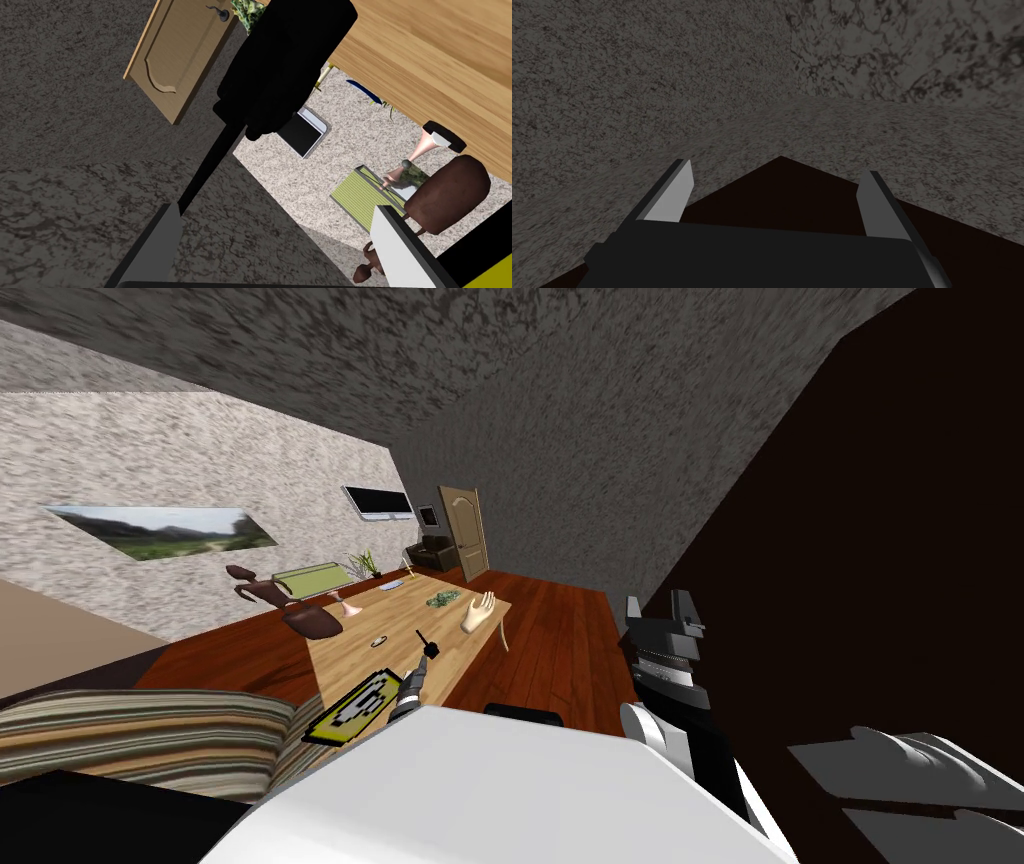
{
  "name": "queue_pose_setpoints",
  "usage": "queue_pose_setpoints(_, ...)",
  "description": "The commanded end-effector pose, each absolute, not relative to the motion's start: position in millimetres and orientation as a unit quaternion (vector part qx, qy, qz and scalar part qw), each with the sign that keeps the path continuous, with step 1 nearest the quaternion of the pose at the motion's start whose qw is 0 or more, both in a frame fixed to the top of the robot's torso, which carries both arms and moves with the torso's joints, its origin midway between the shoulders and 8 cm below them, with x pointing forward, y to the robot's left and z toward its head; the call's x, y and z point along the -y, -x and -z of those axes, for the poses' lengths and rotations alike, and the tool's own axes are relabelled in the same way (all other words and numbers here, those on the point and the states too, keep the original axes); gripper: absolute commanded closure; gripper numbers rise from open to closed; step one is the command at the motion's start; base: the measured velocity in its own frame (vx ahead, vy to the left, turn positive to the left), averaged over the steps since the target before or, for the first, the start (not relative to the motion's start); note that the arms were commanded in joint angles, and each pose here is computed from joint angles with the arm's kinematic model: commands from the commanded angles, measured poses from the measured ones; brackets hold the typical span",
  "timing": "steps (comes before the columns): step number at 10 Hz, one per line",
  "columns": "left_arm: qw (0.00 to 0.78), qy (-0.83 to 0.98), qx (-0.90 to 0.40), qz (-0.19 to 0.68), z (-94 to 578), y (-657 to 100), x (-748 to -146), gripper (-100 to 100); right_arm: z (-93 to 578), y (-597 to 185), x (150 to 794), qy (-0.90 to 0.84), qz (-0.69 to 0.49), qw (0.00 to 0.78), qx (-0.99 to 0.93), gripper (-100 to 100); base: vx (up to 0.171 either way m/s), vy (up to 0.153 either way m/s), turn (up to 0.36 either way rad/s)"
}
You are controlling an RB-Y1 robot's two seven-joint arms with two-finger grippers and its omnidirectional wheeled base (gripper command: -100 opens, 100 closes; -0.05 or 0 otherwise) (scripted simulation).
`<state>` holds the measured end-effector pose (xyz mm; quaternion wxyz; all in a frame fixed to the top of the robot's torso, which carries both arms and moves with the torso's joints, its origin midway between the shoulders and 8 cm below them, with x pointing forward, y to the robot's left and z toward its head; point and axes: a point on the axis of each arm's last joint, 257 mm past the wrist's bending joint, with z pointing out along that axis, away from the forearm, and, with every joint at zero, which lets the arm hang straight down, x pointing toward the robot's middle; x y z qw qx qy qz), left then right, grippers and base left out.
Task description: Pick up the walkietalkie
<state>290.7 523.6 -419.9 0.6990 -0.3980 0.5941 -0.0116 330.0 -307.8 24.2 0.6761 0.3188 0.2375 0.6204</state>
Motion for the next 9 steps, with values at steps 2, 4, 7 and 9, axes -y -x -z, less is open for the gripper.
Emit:
queue_pose_setpoints(2,0.698,0.386,-0.603,-0.009,423.6,-290.8,-525.9,-100,-24.2,-330.0,307.8,-0.319,-0.62,0.676,-0.238,0,0.017,0.063,-0.229)
queue_pose_setpoints(4,0.698,0.379,-0.608,-0.018,424.8,-291.8,-527.0,-100,-24.1,-330.0,307.8,-0.319,-0.62,0.676,-0.238,0,0.027,0.065,-0.144)
queue_pose_setpoints(7,0.698,0.376,-0.609,-0.02,424.7,-292.7,-527.4,0,-24.1,-329.9,307.9,-0.319,-0.62,0.676,-0.238,0,0.001,0.029,-0.057)
queue_pose_setpoints(9,0.698,0.376,-0.609,-0.02,424.7,-292.7,-527.5,100,-24.1,-329.9,307.8,-0.319,-0.62,0.676,-0.237,0,0.0,0.0,0.0)
